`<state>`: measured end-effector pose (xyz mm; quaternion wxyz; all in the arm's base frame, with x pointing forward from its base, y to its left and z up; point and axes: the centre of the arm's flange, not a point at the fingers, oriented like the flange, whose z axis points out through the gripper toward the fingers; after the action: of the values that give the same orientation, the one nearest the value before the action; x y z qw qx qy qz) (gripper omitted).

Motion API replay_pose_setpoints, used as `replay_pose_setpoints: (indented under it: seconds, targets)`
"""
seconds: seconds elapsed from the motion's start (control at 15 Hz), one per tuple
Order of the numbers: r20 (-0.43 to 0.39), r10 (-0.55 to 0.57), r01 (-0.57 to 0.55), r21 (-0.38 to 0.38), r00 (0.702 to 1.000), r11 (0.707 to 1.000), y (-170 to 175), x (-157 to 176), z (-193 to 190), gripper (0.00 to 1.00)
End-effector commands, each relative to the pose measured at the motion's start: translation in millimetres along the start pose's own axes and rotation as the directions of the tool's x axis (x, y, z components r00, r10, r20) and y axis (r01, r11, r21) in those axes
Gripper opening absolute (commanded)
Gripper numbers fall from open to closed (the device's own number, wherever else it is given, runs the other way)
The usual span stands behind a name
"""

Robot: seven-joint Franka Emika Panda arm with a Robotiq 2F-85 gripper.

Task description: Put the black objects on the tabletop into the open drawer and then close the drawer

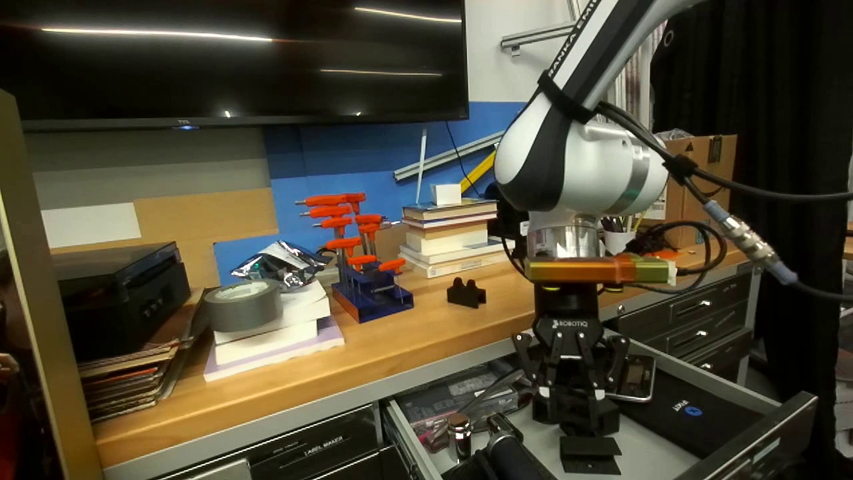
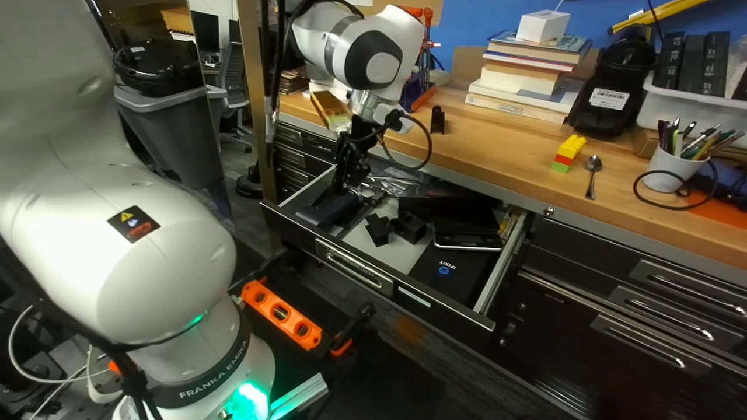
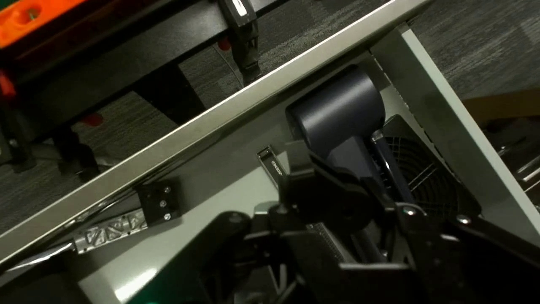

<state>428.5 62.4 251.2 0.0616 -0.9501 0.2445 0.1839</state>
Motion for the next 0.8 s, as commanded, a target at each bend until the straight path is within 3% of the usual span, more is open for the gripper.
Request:
replay_pose_setpoints:
  seconds: [0.0,0.73]
  targets:
    - [-0.036,0.086,-0.085,0.022,0.996,0.996,-1.8,-7.4,35.2,0.25]
    - [-0.127,0.258,-0.256,0.034,0.958,0.966,7.2,6.7,86.8,0.25]
